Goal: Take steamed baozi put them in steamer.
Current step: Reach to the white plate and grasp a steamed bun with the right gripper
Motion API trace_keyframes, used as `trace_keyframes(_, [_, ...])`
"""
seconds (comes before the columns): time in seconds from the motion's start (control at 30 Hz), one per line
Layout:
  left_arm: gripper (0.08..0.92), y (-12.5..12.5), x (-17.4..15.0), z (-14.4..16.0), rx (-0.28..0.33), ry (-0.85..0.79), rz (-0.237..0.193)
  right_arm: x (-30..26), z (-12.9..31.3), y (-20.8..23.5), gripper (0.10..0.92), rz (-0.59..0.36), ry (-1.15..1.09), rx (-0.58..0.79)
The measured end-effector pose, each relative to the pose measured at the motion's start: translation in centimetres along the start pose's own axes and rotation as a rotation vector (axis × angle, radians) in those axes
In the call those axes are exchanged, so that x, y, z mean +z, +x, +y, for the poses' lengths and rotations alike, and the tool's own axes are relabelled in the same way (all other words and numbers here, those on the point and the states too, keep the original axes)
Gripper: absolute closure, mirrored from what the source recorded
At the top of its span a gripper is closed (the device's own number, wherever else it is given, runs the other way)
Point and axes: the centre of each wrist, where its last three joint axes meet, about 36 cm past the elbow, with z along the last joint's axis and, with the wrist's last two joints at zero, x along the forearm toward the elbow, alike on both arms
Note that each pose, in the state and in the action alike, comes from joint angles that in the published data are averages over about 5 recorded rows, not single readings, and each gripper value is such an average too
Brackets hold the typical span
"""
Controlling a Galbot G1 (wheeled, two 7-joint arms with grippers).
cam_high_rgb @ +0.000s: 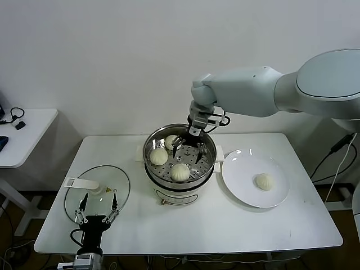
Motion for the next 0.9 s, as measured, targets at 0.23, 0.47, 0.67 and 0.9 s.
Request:
trace_keyframes(0.23, [0.177,0.1,0.0,0.0,0.003,-0.005,0.003,0.1,3.1,2.1,0.2,0.008,-0.086,0.032])
trace_keyframes(0.47, [0.177,0.1,-0.1,0.0,0.002,-0.003,0.003,0.1,7.4,4.5,0.2,0.104,-0.292,0.044])
trace_keyframes(0.67, [0.177,0.2,-0.1,-0.4,0.007,0.003,0.005,0.0,12.2,5.9,0.2,0.184,-0.482,0.034])
trace_keyframes(0.9, [0.177,0.2,0.0,-0.5,0.006,0.004,0.009,-0.4,17.7,5.8,0.2,0.243,-0.692,0.014])
